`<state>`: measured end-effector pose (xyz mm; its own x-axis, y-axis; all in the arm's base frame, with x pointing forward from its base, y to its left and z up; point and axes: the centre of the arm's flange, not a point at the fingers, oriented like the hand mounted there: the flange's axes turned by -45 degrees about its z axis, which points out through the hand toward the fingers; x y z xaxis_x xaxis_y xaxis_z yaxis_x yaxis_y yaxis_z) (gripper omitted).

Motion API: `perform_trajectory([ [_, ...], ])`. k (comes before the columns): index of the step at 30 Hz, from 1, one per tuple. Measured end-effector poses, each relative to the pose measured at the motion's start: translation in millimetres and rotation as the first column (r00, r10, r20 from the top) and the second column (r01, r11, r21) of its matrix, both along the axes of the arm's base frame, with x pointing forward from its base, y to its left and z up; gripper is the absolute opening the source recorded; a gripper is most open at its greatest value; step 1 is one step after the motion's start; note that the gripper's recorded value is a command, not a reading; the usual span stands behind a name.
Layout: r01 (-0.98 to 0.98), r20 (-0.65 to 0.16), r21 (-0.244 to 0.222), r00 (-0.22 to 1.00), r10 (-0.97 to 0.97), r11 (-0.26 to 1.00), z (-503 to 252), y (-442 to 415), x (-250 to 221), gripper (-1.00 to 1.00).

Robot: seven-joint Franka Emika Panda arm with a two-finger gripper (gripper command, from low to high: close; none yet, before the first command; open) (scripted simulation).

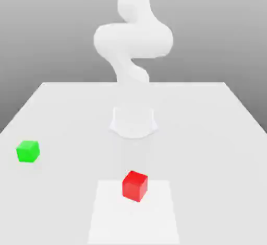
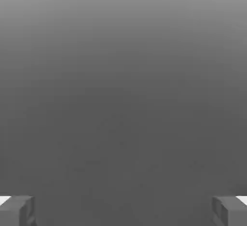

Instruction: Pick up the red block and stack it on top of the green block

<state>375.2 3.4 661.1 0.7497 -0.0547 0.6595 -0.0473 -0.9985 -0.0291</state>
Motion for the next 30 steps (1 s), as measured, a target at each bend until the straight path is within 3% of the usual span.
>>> perform_trajectory([
  [4, 0.076, -0.149, 0.032, 0.986, -0.070, 0.997, -99, 3, 38, 0.00],
  [9, 0.182, -0.330, 0.052, 0.931, -0.155, 0.982, -224, 2, 52, 0.00],
  [17, 0.382, -0.622, 0.023, 0.729, -0.286, 0.924, -427, 1, -8, 0.00],
  [24, 0.411, -0.660, 0.010, 0.688, -0.303, 0.912, -508, 1, -23, 0.00],
  [25, 0.411, -0.660, 0.010, 0.688, -0.302, 0.912, -514, 1, -24, -1.00],
  [30, 0.411, -0.659, 0.011, 0.689, -0.302, 0.912, -514, 1, -24, -1.00],
])
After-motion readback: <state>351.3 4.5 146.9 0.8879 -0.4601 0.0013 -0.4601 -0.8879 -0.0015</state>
